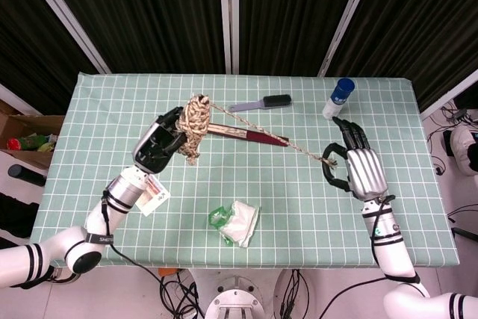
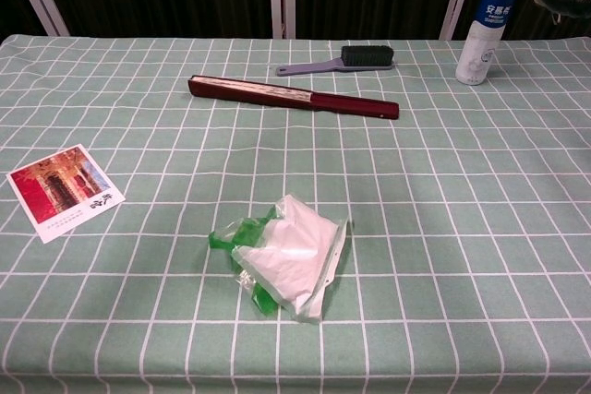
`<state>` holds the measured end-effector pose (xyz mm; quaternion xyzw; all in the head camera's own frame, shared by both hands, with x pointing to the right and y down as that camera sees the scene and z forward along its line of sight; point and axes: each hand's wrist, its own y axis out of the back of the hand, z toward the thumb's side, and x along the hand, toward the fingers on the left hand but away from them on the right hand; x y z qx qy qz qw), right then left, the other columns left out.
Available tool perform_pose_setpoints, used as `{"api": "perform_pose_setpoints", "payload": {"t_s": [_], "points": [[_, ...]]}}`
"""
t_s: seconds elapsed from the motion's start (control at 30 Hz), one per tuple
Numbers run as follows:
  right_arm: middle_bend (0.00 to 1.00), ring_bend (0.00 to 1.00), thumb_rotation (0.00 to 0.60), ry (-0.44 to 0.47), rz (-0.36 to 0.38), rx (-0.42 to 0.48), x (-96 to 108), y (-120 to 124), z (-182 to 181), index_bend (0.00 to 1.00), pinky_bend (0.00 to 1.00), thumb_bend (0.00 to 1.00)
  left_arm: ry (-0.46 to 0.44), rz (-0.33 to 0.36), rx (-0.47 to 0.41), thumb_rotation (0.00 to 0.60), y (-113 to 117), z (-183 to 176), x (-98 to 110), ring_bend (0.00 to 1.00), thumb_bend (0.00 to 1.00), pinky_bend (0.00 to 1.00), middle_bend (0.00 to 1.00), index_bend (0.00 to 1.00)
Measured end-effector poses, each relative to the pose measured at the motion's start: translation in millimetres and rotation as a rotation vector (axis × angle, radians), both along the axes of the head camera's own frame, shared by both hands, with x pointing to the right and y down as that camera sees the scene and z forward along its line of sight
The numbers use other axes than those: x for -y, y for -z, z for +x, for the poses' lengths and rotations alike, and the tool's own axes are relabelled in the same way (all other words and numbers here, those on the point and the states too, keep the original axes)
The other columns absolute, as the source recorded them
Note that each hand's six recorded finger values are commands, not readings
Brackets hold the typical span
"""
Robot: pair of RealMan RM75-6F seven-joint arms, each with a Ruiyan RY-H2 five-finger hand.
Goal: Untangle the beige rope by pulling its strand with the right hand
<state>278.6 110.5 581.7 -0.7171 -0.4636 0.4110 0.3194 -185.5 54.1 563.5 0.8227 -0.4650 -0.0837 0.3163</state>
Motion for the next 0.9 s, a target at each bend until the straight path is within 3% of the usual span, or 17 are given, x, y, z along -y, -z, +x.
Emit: {"api": "perform_pose_setpoints", "payload": {"t_s": [0.2,0.37,0.67,0.9], "points": [[0.05,0.00,0.600,0.048,0.014,-0.018,-15,4,1,1.00,0.00,0.48,0.003,0.031,0.079,0.600,-3,-2,1,0.66,0.50,0.69,0.82,0.79],[0.04,0.00,0.600,0.120,0.062,-0.040,-23,15,-9,1.00,0.00,0.48,0.021,0.084,0.253,0.600,-11,-6,3,0.66,0.50,0.69,0.83,0.79],[0.03,0.00,0.600,0.338,0.269,-0.153,-32,54,-66,1.00,0.00,0.48,0.085,0.190,0.617,0.600,-19,-7,5,0.67,0.50,0.69,0.83,0.79],[0.03,0.00,0.600,0.518,0.435,-0.130,-30,102,-145,1.00,0.00,0.48,0.114,0.252,0.780,0.600,-19,5,0,0.67,0.50,0.69,0.83,0.79]]}}
